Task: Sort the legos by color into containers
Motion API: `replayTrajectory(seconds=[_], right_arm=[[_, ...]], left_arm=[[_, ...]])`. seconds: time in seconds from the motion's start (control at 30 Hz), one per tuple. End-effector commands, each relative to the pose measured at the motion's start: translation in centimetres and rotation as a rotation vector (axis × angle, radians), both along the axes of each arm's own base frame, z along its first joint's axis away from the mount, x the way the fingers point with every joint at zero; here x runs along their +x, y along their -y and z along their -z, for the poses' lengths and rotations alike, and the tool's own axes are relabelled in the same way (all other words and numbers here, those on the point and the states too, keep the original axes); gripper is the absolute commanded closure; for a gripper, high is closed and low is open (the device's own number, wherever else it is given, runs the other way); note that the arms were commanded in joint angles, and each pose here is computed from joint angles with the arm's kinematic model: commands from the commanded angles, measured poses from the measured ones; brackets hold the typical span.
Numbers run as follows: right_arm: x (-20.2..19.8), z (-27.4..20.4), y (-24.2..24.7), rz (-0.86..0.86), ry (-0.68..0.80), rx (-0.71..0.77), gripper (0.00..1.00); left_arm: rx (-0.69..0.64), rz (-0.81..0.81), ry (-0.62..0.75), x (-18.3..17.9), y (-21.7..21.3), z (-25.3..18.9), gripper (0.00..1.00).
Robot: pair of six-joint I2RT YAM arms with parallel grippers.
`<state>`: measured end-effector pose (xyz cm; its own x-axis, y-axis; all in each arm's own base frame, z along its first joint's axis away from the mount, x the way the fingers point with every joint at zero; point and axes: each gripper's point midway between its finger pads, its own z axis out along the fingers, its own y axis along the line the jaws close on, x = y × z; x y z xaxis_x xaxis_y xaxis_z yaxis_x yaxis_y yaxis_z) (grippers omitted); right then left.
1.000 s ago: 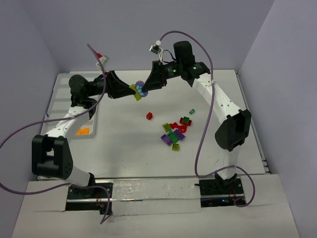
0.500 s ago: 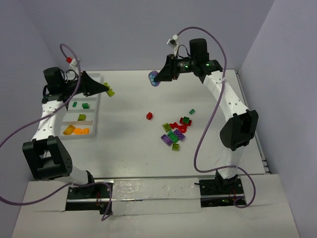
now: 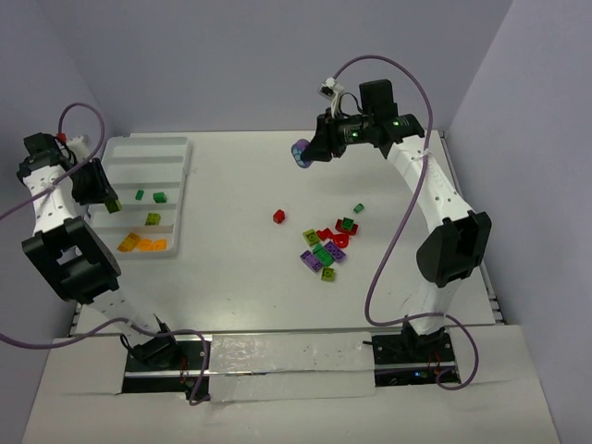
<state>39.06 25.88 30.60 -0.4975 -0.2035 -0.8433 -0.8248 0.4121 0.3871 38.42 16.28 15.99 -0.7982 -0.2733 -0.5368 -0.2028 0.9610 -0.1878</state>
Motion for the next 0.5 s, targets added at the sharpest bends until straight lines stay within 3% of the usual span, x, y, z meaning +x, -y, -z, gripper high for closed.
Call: replayTrajectory(seconds=[0.0, 0.27, 0.47], right_arm=[[-1.4, -1.6, 1.0, 0.005, 0.097, -0.032, 1.00], [-2.2, -0.5, 1.7, 0.008, 0.088, -0.051, 1.00], [-2.1, 0.2, 2.2, 0.017, 0.074, -0.053, 1.00]], left_arm=[[0.155, -0.106, -0.072, -0.7, -3.4, 0.3, 1.00], [0.153, -0.233, -0.100, 0.1, -4.9, 3.3, 0.94], [0.073, -0.310, -0.133, 0.4, -4.3, 5.6, 0.93]])
